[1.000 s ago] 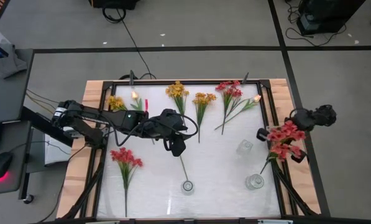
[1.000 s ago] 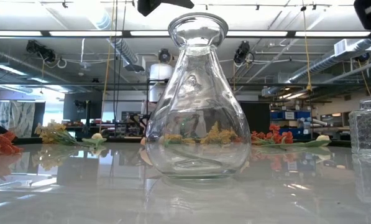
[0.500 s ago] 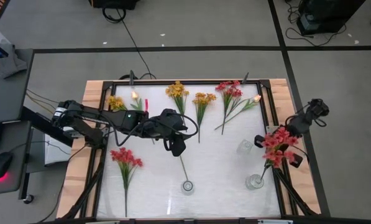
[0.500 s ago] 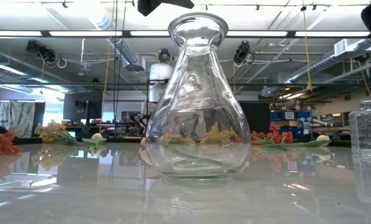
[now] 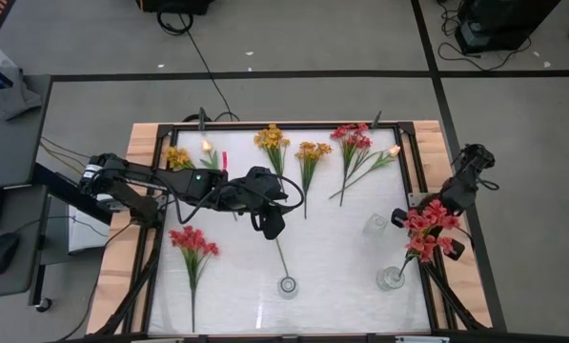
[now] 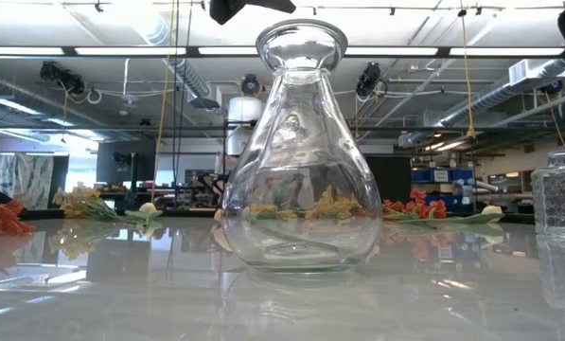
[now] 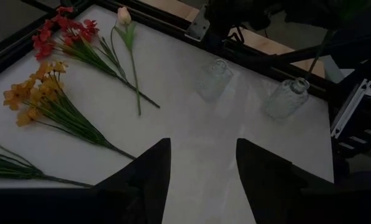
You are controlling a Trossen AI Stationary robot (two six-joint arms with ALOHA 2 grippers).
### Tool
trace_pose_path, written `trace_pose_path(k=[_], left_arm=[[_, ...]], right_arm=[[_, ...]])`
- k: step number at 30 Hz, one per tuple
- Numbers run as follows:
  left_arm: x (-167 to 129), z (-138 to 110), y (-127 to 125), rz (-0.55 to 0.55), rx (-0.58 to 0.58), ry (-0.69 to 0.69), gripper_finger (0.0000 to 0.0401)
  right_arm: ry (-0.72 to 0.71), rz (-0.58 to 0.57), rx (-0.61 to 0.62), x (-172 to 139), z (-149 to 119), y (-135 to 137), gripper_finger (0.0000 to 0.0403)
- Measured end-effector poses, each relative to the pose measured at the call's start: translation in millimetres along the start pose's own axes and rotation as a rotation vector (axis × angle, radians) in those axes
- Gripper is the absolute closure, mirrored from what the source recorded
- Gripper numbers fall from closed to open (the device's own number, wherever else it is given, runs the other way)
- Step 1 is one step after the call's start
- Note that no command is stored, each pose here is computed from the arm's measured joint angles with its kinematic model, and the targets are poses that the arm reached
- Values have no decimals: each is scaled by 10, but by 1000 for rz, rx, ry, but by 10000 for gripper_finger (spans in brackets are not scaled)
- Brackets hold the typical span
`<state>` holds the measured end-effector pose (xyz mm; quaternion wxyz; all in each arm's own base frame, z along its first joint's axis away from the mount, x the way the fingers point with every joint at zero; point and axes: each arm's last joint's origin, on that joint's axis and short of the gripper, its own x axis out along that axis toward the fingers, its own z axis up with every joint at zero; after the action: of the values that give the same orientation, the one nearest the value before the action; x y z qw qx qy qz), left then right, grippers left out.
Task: Sort flowers into vase by color
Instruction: Put the bottom right pink flowers into the bottom right transparent vase
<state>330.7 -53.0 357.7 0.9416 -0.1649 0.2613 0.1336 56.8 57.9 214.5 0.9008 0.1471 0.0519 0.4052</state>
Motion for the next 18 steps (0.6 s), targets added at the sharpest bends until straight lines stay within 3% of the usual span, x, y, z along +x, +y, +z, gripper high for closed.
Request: trace_pose_path(k=[18], left_arm=[[0,1,0,-1,0,0,213]], right_arm=[[72,-28,10,63,-62,5,380]])
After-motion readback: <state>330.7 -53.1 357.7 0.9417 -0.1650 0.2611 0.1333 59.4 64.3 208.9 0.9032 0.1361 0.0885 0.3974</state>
